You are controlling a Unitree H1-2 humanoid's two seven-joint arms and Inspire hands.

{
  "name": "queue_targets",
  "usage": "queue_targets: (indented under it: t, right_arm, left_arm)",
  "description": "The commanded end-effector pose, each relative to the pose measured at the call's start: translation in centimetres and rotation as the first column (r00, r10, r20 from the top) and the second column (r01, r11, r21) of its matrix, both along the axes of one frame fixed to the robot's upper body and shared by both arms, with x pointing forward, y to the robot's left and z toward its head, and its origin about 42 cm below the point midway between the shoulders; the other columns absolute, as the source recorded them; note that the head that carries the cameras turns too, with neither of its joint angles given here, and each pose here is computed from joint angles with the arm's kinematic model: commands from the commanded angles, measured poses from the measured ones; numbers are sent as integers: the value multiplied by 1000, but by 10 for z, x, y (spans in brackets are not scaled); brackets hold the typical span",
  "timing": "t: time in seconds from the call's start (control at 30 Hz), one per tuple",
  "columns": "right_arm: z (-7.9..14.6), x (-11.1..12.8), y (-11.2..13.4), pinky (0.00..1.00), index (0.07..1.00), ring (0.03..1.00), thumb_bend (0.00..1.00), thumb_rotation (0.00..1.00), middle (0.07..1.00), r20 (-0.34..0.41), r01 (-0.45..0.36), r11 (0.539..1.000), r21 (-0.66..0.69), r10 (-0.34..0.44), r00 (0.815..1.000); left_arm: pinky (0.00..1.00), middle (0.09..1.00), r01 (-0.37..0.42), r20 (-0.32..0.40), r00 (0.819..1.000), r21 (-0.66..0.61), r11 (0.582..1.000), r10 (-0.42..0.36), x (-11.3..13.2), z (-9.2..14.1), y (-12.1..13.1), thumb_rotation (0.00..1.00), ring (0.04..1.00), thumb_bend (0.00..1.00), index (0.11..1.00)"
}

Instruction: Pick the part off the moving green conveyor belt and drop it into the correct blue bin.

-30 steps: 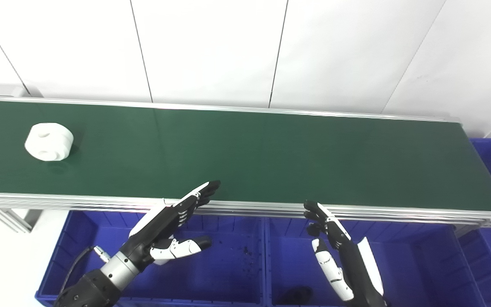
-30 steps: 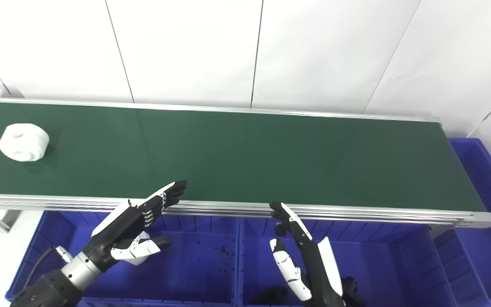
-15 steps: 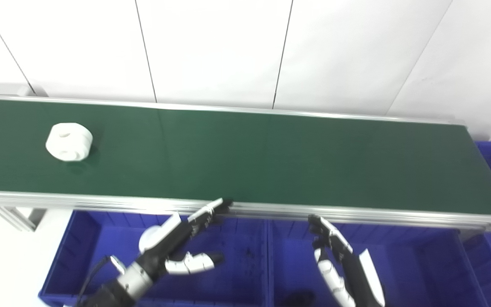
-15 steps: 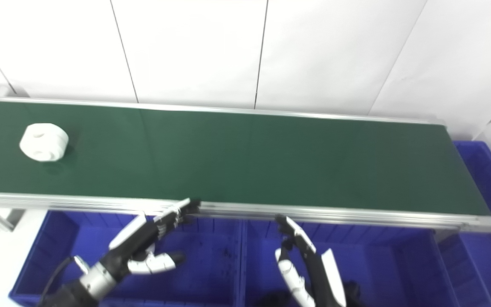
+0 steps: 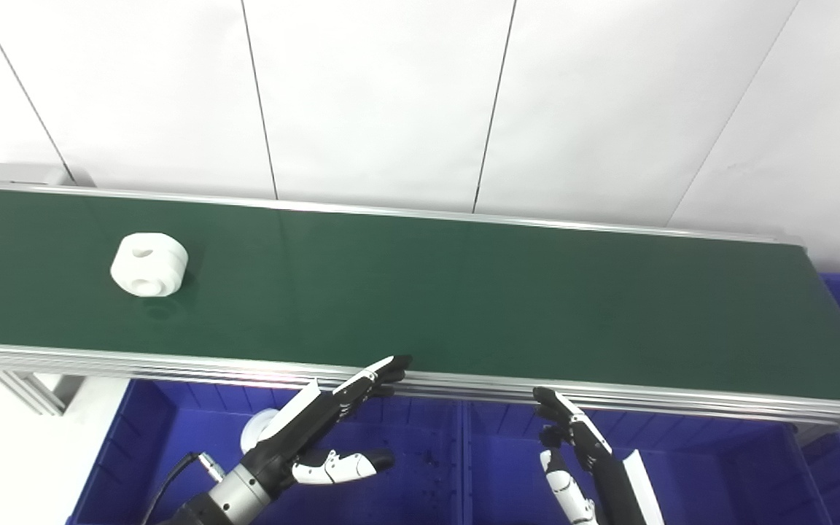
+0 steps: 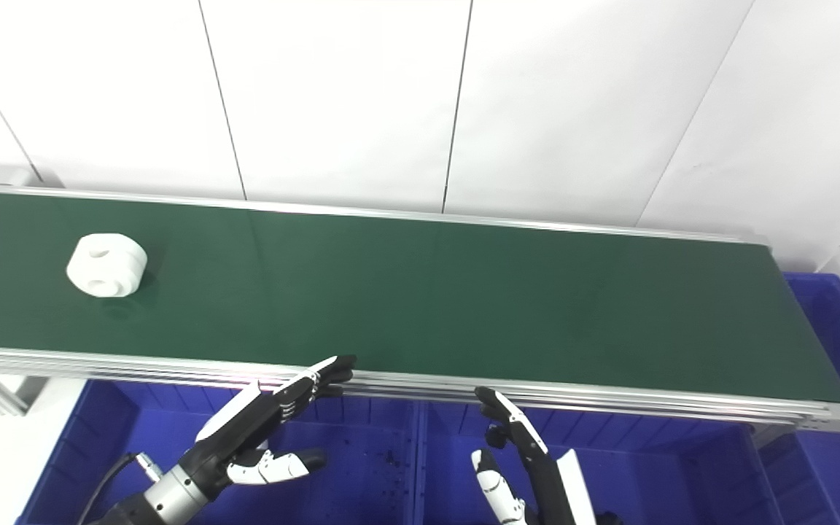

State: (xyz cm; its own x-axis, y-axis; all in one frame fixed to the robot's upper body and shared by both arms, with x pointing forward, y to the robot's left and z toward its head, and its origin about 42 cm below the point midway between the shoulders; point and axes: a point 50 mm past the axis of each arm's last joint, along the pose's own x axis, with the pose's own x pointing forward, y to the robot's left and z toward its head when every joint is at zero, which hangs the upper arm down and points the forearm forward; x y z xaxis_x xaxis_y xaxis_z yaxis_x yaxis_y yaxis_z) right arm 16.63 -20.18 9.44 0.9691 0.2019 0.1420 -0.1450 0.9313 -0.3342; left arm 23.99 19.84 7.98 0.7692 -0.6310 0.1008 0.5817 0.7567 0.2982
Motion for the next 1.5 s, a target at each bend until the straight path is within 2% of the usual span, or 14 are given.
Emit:
queue_targets:
  t: [0.0, 0.2, 0.3, 0.47, 0.63, 0.7, 0.77, 0.83, 0.9, 1.07, 1.2, 1.3, 1.43, 1.47]
  right_arm:
    - [13, 0, 0, 787, 863, 848, 315, 865, 873, 81, -10, 1000, 12, 9, 997]
    - [13, -2, 0, 793, 863, 847, 322, 874, 871, 78, -8, 1000, 6, 8, 997]
    - [12, -2, -1, 792, 862, 845, 325, 879, 869, 78, -7, 1000, 5, 7, 997]
    - [10, -1, 0, 795, 862, 846, 328, 884, 872, 82, -9, 1000, 6, 8, 997]
    - [9, -2, 0, 797, 864, 846, 335, 903, 873, 78, -7, 1000, 2, 7, 997]
    - [9, -2, 0, 795, 866, 845, 338, 904, 871, 78, -8, 1000, 5, 7, 997]
    - [9, -1, -1, 793, 866, 842, 336, 905, 869, 79, -8, 1000, 3, 8, 997]
    - [9, -2, -1, 795, 865, 845, 341, 911, 871, 77, -6, 1000, -5, 6, 997]
    - [9, -2, -1, 793, 866, 847, 343, 916, 874, 73, -7, 1000, 0, 7, 997]
    - [8, -1, 0, 786, 865, 843, 331, 911, 873, 78, -11, 1000, 2, 11, 997]
    - [8, -1, 2, 790, 865, 844, 330, 909, 872, 81, -12, 1000, 4, 11, 997]
    - [7, -1, 2, 789, 864, 843, 327, 887, 870, 78, -7, 1000, 14, 5, 997]
    - [6, -2, 3, 790, 863, 843, 333, 899, 870, 76, 0, 1000, 8, 0, 997]
    - [6, -3, 4, 790, 862, 842, 334, 900, 869, 76, 1, 1000, 7, -1, 997]
  left_arm:
    - [911, 976, 3, 87, 996, -20, 1000, -1, 6, 19, -2, 645, 953, 413, 952]
    - [939, 977, 2, 123, 992, -18, 1000, 0, 10, 28, 1, 655, 961, 399, 954]
    - [903, 979, -16, 214, 977, 20, 1000, 11, 17, 43, 6, 653, 950, 405, 952]
    - [890, 962, -50, 380, 925, 72, 996, 19, 42, 83, 15, 598, 934, 388, 942]
    - [882, 947, -97, 472, 881, 138, 986, 21, 66, 115, 23, 533, 924, 453, 934]
    - [880, 944, -135, 506, 862, 178, 975, 27, 77, 126, 28, 445, 922, 516, 932]
    - [864, 944, -152, 524, 851, 193, 969, 29, 85, 134, 31, 251, 920, 590, 933]
    - [868, 948, -170, 550, 835, 210, 963, 28, 96, 145, 36, 159, 922, 661, 935]
    - [851, 943, -194, 580, 814, 221, 956, 31, 108, 154, 40, 151, 912, 718, 931]
    - [836, 927, -238, 607, 793, 241, 941, 45, 137, 176, 51, 166, 894, 828, 916]
    - [833, 895, -274, 617, 785, 270, 923, 53, 157, 186, 59, 144, 878, 882, 877]
    - [818, 871, -306, 612, 788, 308, 901, 59, 176, 192, 66, 186, 863, 958, 847]
    - [818, 864, -300, 516, 855, 415, 859, 49, 217, 178, 72, 208, 855, 998, 844]
    - [825, 868, -298, 499, 865, 422, 856, 55, 222, 175, 73, 209, 861, 1000, 845]
